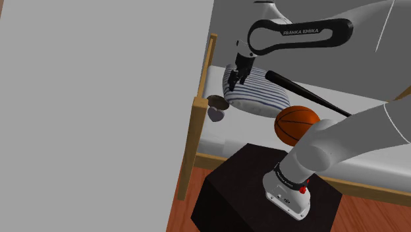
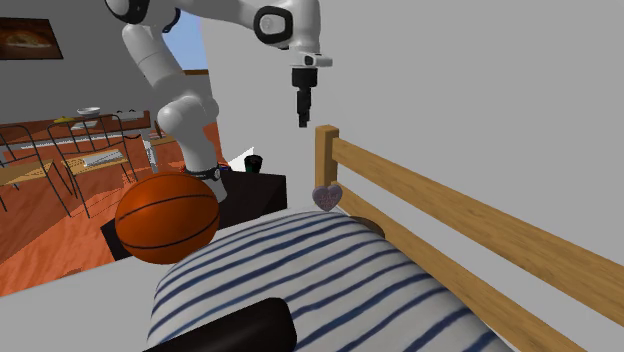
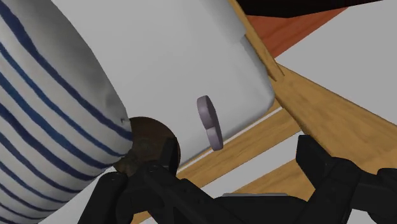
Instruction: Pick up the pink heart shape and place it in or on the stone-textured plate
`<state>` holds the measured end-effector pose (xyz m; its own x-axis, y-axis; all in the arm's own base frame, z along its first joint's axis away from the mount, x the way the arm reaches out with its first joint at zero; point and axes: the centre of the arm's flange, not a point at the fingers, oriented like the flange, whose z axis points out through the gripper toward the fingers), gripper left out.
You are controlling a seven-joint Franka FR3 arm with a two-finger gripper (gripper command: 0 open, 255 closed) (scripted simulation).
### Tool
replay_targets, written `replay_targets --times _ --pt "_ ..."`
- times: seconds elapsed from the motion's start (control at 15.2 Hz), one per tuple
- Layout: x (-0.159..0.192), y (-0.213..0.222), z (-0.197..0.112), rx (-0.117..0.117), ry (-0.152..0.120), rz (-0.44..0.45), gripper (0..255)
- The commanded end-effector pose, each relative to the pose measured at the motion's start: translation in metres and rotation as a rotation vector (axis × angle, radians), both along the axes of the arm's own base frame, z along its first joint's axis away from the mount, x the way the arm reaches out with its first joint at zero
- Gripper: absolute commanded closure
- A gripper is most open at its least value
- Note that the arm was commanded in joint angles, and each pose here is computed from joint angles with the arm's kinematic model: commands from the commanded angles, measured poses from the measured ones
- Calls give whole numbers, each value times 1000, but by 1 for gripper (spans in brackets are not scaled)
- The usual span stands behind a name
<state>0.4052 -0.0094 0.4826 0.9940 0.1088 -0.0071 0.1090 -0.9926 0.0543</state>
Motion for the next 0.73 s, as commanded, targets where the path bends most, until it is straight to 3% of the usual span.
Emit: replay_targets --times 0.0,0.66 --pt "17 -5 -24 0 17 42 0" --pt "94 -9 -139 2 108 244 0"
